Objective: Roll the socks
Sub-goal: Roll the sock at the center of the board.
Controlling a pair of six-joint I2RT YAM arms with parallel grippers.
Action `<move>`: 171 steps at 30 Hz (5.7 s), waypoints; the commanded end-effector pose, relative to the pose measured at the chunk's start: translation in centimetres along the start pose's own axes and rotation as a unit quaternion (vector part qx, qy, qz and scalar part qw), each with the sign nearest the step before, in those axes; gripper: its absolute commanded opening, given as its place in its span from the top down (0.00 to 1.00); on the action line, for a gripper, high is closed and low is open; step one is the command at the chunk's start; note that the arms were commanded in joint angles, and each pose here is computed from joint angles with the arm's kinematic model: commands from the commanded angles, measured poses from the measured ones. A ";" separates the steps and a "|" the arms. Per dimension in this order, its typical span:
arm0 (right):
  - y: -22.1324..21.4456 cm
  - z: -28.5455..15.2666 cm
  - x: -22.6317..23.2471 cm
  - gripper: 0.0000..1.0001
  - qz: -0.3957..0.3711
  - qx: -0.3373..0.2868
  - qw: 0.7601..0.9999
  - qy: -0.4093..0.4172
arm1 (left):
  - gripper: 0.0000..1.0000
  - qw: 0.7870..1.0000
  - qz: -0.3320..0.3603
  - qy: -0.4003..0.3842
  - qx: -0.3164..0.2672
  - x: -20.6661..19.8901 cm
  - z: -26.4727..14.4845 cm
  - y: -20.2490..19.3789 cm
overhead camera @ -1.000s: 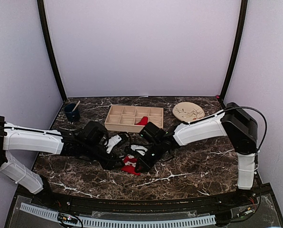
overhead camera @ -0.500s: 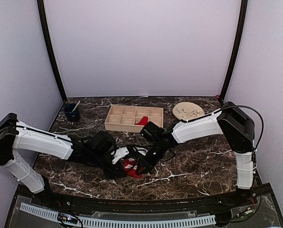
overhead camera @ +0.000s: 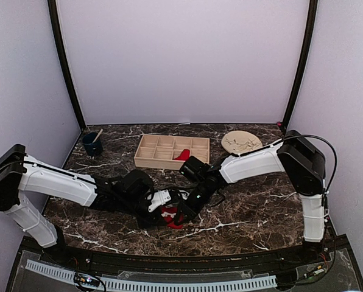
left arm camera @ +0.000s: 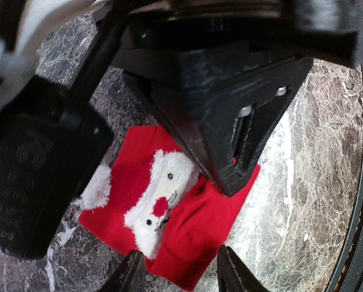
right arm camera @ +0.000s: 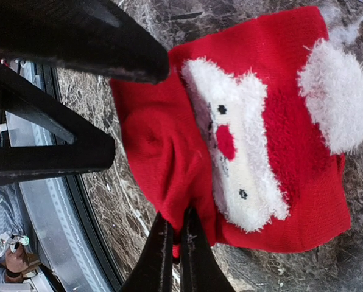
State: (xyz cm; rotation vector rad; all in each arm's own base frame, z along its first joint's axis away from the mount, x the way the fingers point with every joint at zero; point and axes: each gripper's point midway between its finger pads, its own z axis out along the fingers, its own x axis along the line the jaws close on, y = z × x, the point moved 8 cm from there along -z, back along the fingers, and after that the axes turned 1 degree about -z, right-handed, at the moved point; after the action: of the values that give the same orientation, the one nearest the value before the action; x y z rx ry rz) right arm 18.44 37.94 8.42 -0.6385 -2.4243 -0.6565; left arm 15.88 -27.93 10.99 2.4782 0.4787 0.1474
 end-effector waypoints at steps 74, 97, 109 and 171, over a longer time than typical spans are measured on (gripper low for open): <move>-4.1 -0.3 -3.9 0.96 0.060 0.066 0.995 -0.040 | 0.64 0.973 0.044 -0.063 0.216 -1.6 2.4 -2.2; -3.9 0.2 -3.8 0.94 0.061 0.055 0.997 -0.015 | 0.60 0.979 -0.047 -0.050 0.192 -1.4 1.6 -2.1; -3.6 0.2 -3.7 0.93 0.057 0.050 0.997 -0.014 | 0.54 0.982 -0.078 -0.057 0.165 -1.2 1.2 -2.6; -3.0 0.3 -2.8 0.93 0.042 0.050 0.998 0.004 | 0.75 0.996 -0.015 -0.059 0.063 -1.2 2.8 -1.5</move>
State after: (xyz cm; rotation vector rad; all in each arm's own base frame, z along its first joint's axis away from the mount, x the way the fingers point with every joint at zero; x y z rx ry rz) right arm 19.34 36.27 7.85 -0.6252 -2.3319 -0.6496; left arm 15.60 -29.53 9.22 2.5217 0.4585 -0.0085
